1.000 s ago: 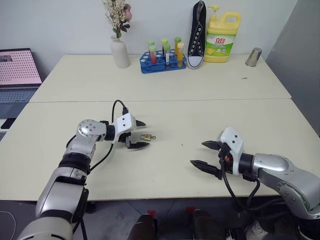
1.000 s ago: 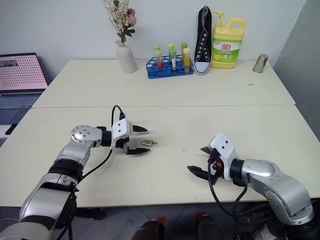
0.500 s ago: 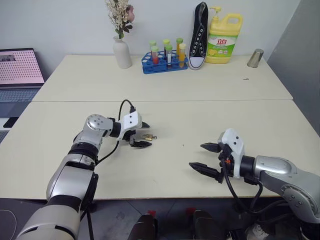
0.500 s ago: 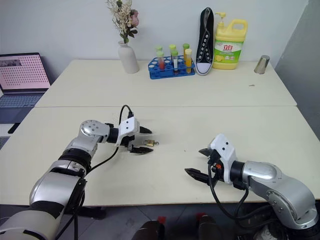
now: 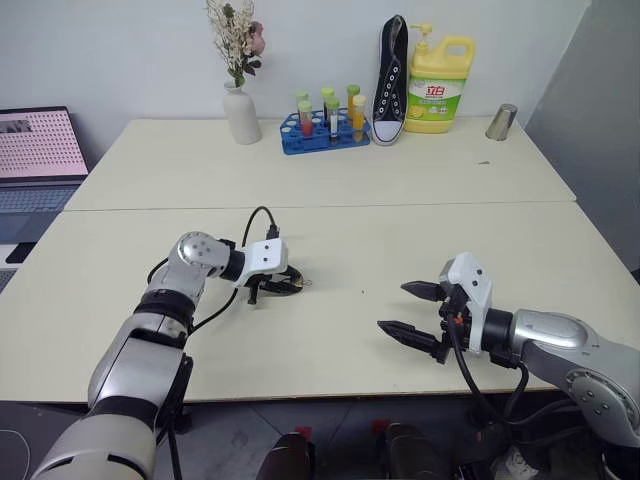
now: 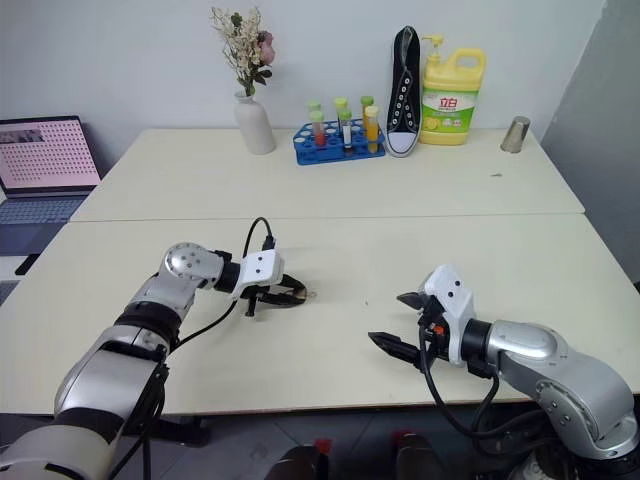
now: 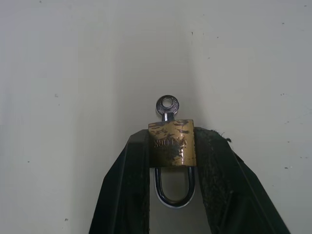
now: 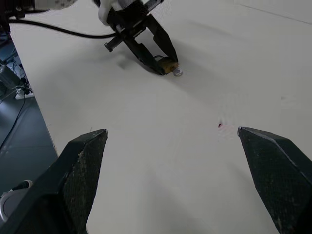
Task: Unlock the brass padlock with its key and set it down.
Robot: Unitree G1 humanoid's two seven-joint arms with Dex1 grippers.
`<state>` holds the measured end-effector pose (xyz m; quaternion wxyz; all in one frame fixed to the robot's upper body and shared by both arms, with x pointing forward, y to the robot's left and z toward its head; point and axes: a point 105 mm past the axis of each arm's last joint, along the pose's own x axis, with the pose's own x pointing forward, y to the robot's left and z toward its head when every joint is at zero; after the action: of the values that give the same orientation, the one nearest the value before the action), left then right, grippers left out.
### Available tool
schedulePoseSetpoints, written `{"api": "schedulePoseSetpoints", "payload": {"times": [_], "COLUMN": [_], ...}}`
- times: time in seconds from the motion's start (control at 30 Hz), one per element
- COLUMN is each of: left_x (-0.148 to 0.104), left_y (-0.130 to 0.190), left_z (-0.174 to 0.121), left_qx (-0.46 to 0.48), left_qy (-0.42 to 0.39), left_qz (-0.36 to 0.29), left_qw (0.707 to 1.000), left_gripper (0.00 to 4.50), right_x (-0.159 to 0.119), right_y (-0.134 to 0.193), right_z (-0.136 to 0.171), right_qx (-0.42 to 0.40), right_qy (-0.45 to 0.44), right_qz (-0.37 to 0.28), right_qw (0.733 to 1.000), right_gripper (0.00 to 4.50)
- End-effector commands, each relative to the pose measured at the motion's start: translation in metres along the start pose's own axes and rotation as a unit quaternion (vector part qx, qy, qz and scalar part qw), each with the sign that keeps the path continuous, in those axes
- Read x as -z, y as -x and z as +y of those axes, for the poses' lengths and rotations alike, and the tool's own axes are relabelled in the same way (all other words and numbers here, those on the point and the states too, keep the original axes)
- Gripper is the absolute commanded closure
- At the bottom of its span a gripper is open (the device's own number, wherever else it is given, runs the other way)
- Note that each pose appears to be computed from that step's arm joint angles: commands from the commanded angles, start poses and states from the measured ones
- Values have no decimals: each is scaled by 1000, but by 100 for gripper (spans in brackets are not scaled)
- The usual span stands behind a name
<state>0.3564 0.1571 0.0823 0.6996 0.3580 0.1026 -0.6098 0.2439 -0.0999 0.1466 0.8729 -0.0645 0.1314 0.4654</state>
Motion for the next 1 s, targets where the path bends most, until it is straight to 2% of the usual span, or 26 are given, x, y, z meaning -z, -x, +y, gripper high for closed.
{"api": "schedulePoseSetpoints", "payload": {"times": [0.03, 0.2, 0.3, 0.4, 0.6, 1.0], "left_x": [-25, -74, -97, -108, -121, -129], "left_y": [5, 15, 19, 23, 23, 20], "left_z": [-13, -19, -25, -26, -32, -26], "left_qx": [-20, -129, -176, -218, -265, -293], "left_qy": [-62, -196, -360, -428, -457, -475], "left_qz": [-59, -131, -118, -125, -149, -152], "left_qw": [996, 963, 909, 868, 836, 816], "left_gripper": [354, 354, 354, 354, 354, 354], "right_x": [-15, -12, -19, -27, -36, -44], "right_y": [4, 7, 6, 2, -17, -43], "right_z": [3, 0, 0, 2, -1, -2], "right_qx": [1, -3, -25, -42, -75, -91], "right_qy": [36, 38, 46, 58, 9, -23], "right_qz": [-39, -36, -55, -85, -98, -80], "right_qw": [999, 999, 997, 994, 992, 992], "right_gripper": [0, 0, 0, 0, 0, 0]}}
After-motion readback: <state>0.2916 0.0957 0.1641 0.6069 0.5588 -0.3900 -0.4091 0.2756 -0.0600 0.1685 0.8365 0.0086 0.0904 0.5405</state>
